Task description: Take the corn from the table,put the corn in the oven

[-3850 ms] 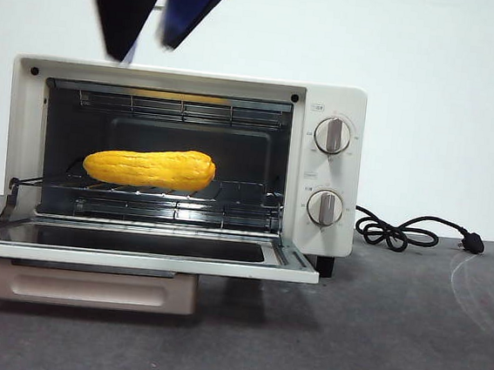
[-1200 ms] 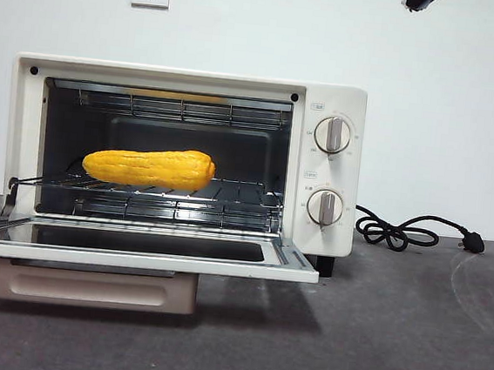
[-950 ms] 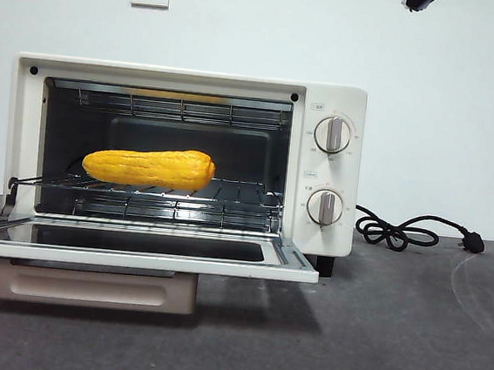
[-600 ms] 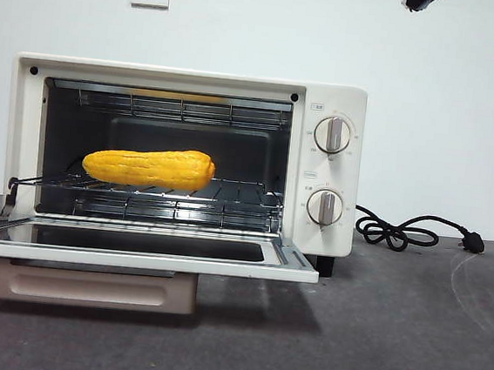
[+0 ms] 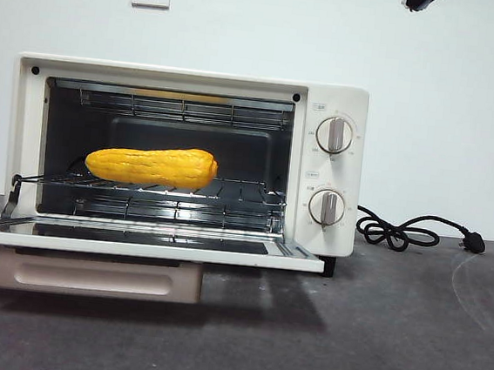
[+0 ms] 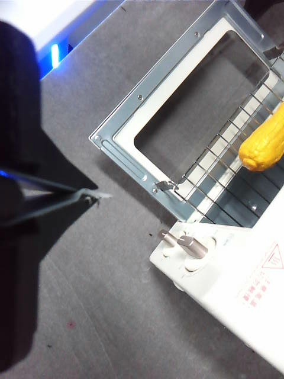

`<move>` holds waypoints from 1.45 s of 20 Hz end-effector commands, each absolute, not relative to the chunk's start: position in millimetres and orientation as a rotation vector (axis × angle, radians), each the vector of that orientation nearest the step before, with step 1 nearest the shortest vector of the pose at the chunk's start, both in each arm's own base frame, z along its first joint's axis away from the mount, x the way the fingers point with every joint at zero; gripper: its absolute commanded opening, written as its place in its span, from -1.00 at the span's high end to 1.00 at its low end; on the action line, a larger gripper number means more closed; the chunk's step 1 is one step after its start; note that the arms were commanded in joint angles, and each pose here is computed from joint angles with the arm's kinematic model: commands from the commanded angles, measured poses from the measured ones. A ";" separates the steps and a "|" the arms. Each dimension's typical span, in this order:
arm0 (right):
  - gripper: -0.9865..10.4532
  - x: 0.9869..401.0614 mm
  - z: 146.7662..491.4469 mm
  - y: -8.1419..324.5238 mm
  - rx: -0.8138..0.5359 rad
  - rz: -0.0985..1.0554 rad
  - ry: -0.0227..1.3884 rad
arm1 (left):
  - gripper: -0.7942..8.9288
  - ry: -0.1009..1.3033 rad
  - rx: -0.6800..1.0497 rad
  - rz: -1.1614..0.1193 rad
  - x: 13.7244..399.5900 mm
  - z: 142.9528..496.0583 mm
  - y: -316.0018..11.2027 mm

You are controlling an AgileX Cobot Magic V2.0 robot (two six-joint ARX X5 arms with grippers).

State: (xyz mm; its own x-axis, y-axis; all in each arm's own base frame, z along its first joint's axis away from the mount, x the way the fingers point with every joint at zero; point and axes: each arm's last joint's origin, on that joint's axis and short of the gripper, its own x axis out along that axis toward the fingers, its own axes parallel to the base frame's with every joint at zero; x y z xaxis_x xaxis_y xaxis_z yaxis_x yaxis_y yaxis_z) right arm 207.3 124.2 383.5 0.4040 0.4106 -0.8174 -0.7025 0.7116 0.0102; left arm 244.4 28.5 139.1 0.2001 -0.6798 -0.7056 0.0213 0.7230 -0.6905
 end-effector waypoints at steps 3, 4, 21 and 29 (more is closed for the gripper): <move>0.85 207.4 384.3 124.1 -0.367 0.727 0.902 | 0.85 1.268 -0.688 -0.614 246.3 143.4 25.5; 0.85 207.4 384.3 124.1 -0.367 0.727 0.902 | 0.85 1.261 -0.704 -0.630 247.3 145.7 25.3; 0.85 207.4 384.3 124.0 -0.367 0.727 0.902 | 0.85 1.083 -0.653 -0.682 296.4 229.5 33.9; 0.85 207.5 384.4 124.1 -0.368 0.727 0.901 | 0.85 0.976 -0.594 -0.690 312.6 272.8 37.2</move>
